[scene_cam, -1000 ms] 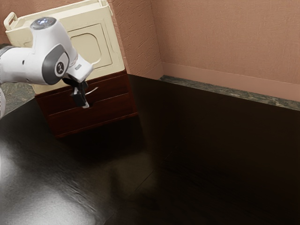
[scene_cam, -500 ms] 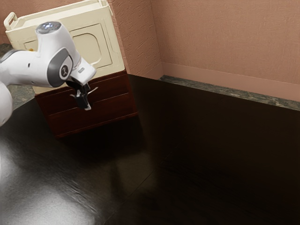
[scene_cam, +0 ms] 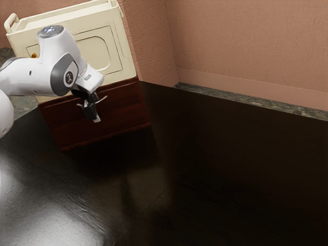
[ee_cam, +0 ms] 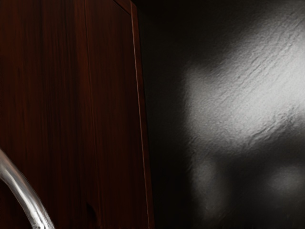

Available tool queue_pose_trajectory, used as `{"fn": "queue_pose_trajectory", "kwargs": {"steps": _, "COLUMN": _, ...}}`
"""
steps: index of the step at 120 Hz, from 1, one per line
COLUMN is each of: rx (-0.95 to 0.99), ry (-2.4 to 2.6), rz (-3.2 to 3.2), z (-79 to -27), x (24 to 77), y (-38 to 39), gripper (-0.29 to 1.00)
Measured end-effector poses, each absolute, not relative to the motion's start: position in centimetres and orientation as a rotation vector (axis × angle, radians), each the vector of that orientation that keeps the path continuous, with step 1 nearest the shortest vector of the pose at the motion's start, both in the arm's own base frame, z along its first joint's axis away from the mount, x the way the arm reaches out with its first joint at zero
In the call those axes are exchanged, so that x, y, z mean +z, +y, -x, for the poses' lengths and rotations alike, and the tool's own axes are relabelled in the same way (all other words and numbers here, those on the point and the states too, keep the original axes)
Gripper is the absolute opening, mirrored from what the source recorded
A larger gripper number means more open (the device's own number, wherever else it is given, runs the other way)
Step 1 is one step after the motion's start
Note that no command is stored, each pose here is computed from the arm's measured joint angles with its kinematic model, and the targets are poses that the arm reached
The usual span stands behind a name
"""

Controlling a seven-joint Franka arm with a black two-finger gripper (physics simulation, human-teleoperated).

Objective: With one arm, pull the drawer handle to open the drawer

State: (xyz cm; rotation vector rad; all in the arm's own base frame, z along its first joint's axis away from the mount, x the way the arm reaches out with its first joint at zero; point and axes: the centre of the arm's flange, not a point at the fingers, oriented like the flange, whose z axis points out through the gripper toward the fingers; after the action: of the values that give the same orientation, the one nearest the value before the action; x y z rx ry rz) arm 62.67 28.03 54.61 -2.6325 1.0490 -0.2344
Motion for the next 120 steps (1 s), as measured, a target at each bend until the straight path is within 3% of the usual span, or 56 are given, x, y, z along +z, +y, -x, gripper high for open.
{"fn": "queue_pose_trajectory", "kwargs": {"steps": 64, "rx": -0.218, "ry": 1.034, "rz": 2.708, "z": -62.4, "x": 53.8, "y": 26.9, "gripper": 0.73}}
{"fn": "queue_pose_trajectory", "kwargs": {"steps": 89, "rx": -0.211, "ry": 1.045, "rz": 2.732, "z": -61.2, "x": 54.4, "y": 25.9, "gripper": 0.65}}
{"fn": "queue_pose_trajectory", "kwargs": {"steps": 120, "rx": -0.204, "ry": 1.085, "rz": 2.744, "z": -59.4, "x": 54.6, "y": 23.9, "gripper": 0.66}}
